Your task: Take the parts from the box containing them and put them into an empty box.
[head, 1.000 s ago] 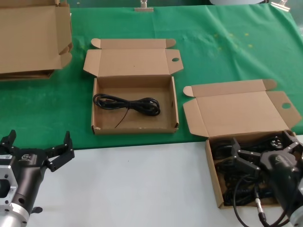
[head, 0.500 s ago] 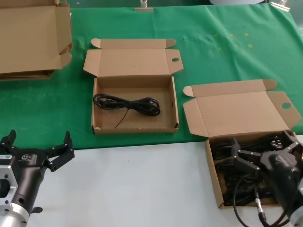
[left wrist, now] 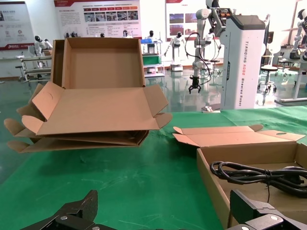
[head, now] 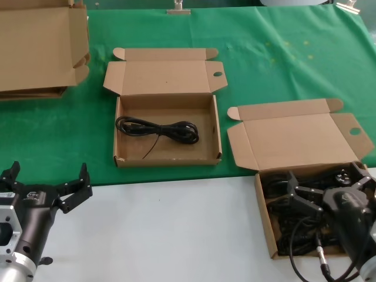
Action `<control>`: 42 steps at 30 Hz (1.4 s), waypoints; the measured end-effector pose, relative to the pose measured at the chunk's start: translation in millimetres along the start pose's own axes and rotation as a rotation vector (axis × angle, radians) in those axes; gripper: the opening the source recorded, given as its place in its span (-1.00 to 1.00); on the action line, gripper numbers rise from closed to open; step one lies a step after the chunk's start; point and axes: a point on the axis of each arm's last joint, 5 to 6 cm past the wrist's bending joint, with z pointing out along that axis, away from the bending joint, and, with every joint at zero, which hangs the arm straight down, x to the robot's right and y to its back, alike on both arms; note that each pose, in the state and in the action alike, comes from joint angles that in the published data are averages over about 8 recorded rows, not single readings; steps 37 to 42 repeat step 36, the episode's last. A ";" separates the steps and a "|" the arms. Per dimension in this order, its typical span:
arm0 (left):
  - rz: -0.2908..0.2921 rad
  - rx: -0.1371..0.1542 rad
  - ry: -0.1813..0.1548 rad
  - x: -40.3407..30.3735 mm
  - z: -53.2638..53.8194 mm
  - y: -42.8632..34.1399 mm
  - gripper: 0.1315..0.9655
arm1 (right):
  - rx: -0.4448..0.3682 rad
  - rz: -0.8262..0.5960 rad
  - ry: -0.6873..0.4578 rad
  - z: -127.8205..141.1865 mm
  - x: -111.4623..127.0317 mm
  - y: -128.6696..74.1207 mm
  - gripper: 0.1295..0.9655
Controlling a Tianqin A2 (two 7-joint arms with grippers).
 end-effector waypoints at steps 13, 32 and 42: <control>0.000 0.000 0.000 0.0 0.0 0.0 1.00 | 0.000 0.000 0.000 0.0 0.0 0.0 1.00; 0.000 0.000 0.000 0.0 0.0 0.0 1.00 | 0.000 0.000 0.000 0.0 0.0 0.0 1.00; 0.000 0.000 0.000 0.0 0.0 0.0 1.00 | 0.000 0.000 0.000 0.0 0.0 0.0 1.00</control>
